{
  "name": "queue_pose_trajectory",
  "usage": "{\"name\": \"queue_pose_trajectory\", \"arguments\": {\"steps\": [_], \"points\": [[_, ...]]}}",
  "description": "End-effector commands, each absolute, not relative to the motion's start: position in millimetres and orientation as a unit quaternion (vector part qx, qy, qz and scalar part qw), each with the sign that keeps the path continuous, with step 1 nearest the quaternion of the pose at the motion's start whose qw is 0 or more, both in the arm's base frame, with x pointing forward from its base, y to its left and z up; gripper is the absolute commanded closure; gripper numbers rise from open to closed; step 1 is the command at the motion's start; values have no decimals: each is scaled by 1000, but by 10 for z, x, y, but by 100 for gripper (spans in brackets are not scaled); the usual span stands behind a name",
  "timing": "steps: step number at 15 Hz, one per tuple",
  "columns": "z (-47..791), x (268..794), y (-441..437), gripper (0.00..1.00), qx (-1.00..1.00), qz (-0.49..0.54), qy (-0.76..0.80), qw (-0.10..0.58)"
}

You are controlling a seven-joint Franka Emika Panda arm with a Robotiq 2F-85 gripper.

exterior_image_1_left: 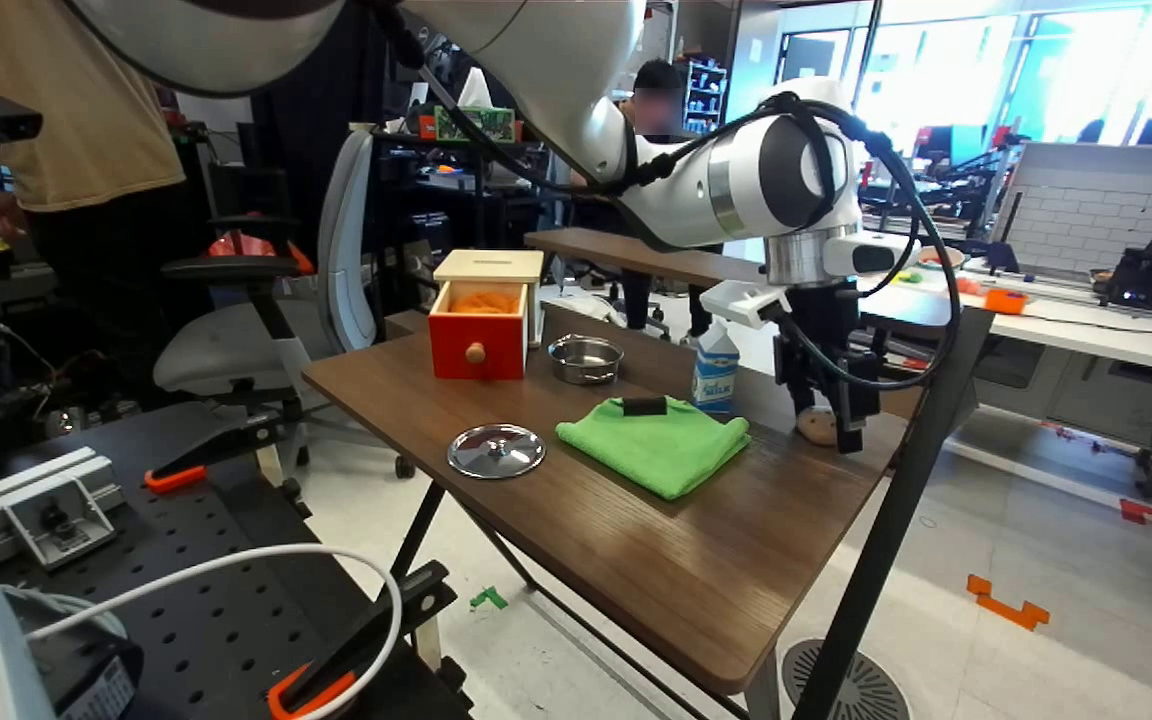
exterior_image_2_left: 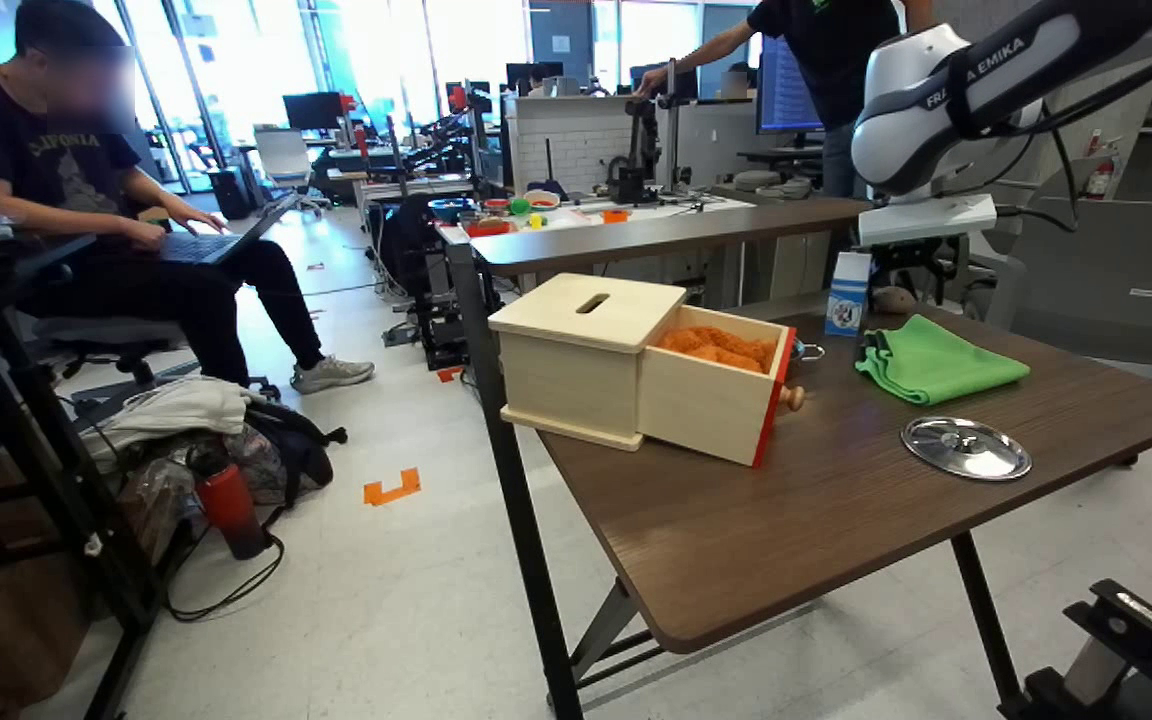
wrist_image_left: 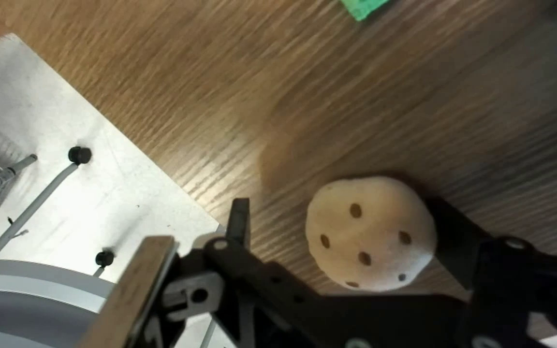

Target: Put the brown circular object in the drawer

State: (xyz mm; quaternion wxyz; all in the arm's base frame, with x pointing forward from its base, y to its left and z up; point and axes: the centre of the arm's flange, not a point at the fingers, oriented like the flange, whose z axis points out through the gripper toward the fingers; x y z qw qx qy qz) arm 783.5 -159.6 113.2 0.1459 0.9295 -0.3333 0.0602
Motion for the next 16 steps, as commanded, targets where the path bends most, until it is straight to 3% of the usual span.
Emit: {"name": "queue_pose_trajectory", "arguments": {"steps": [1, 8, 16], "points": [[998, 8265, -1766, 42, 928, 43, -343, 136], [1484, 8040, -1595, 97, 929, 71, -340, 129], [2227, 7738, -1443, 97, 948, 80, -277, 137]]}}
